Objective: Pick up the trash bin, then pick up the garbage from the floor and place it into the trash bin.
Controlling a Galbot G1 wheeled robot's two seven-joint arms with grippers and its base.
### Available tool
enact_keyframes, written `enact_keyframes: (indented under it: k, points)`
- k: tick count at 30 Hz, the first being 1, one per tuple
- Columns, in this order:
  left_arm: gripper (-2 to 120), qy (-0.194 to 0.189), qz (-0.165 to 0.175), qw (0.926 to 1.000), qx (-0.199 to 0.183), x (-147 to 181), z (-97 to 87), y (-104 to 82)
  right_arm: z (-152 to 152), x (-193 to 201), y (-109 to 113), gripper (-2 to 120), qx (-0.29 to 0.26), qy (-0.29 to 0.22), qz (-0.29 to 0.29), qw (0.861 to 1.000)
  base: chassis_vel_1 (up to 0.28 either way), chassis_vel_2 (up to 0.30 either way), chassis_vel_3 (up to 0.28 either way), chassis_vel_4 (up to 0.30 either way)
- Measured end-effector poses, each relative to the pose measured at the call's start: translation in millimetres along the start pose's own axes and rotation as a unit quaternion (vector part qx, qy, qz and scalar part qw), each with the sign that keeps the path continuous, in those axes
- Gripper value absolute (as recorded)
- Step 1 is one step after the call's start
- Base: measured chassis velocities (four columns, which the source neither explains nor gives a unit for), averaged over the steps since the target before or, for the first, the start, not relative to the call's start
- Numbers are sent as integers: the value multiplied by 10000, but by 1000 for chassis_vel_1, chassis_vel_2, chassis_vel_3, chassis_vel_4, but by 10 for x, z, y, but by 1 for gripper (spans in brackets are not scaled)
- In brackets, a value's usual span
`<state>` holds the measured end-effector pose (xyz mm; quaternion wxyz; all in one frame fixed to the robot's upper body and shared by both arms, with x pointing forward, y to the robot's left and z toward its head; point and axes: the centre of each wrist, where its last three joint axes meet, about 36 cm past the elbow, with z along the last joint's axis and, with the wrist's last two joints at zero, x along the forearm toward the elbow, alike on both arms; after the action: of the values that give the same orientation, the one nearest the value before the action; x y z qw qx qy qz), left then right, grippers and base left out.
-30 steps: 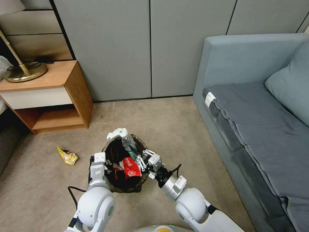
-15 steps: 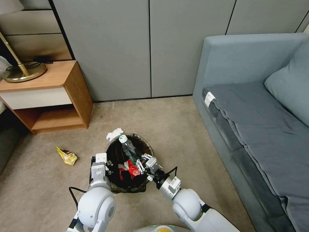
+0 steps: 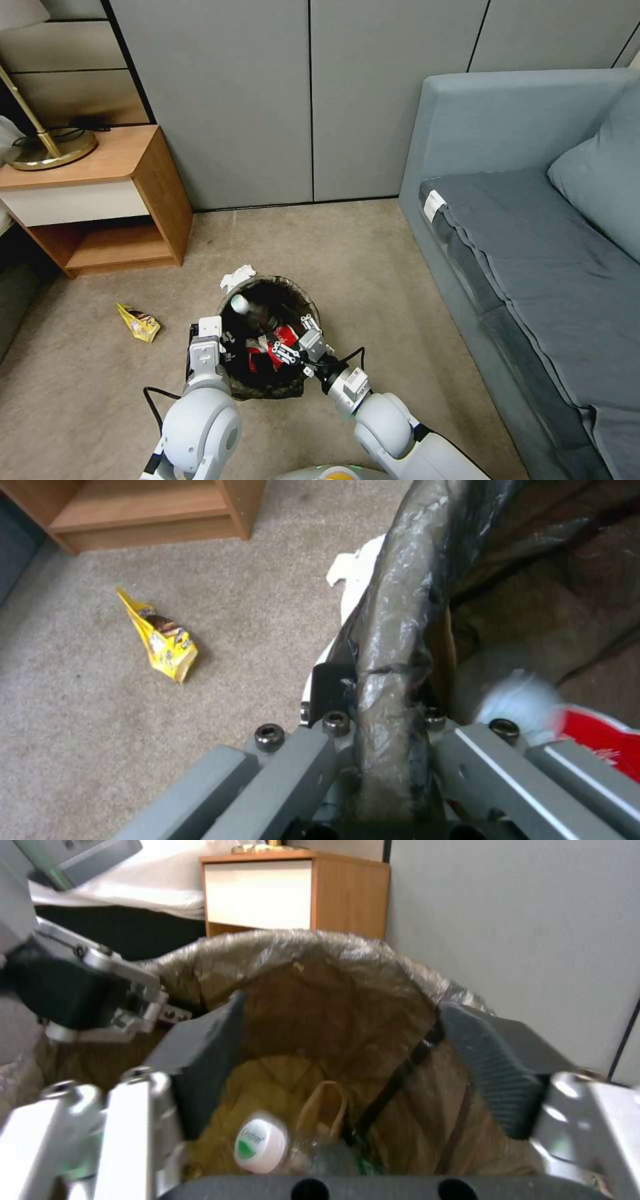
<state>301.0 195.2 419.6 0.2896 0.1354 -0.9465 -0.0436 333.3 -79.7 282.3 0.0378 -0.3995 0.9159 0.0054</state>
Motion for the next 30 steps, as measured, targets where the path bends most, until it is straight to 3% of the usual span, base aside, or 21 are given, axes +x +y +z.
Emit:
enact_keyframes:
  k: [8, 18, 23, 25, 27, 30]
  points:
    - [0, 12, -21, 10000, -25, -33, 9, 2, -204, -13, 25, 99, 23, -230, -42, 9997, 0, 0, 0, 0]
    - [0, 2, -75, 9999, -127, -79, 26, 46, -866, -13, 29, 100, 94, -1034, 197, 9944, 0, 0, 0, 0]
    - [0, -39, -110, 9997, -226, -107, 27, 93, -1483, 98, -42, 100, 159, -1656, 751, 9832, 0, 0, 0, 0]
    - [0, -43, -113, 9996, -238, -109, 27, 99, -1532, 114, -47, 100, 161, -1700, 807, 9820, 0, 0, 0, 0]
    - [0, -68, -155, 9994, -310, -121, 29, 154, -1796, 254, -80, 100, 154, -1893, 1309, 9730, 0, 0, 0, 0]
    - [0, -84, -169, 9993, -334, -122, 23, 179, -1839, 338, -104, 100, 188, -1899, 1620, 9682, 0, 0, 0, 0]
